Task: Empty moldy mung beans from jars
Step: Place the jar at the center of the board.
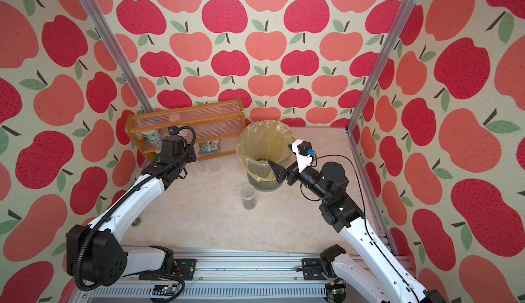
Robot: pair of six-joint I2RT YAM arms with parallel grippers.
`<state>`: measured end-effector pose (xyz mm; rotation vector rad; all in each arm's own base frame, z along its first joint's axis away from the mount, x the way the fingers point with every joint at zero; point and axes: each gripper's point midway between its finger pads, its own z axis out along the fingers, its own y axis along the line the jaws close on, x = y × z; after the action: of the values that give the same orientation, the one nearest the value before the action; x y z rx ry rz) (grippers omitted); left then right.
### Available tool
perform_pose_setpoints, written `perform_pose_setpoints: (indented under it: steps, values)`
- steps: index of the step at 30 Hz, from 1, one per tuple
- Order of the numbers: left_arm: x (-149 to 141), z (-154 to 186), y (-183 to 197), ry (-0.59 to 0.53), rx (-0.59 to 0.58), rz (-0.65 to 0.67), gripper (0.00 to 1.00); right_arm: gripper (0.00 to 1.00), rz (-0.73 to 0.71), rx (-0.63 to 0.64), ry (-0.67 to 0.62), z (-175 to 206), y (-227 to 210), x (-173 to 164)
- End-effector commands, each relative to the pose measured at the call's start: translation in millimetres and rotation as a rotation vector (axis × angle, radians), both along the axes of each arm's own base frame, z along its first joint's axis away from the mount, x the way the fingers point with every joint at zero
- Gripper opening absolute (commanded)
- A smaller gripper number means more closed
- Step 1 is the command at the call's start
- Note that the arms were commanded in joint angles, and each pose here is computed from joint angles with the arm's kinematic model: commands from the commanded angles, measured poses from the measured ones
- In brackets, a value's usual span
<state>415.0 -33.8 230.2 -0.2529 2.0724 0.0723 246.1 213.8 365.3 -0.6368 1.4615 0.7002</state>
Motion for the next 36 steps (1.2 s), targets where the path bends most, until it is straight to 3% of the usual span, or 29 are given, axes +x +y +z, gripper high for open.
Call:
perform_pose_setpoints:
  steps: [1, 11, 24, 36]
  values:
    - [21.7, -1.2, 13.4, -0.062, 0.011, 0.052, 0.44, 0.99, 0.010, 0.003, 0.070, -18.3, -3.4, -7.2]
    - [58.6, -49.4, 16.7, 0.008, 0.037, 0.044, 0.43, 0.99, -0.008, -0.003, 0.135, -43.0, -12.0, -16.0]
    - [67.6, -76.1, 17.2, 0.045, 0.057, 0.046, 0.45, 0.99, -0.026, 0.007, 0.191, -65.2, -10.3, -8.9]
    - [68.1, -84.6, 19.5, 0.094, 0.043, 0.076, 0.85, 0.99, -0.061, -0.011, 0.207, -72.5, -15.7, -6.8]
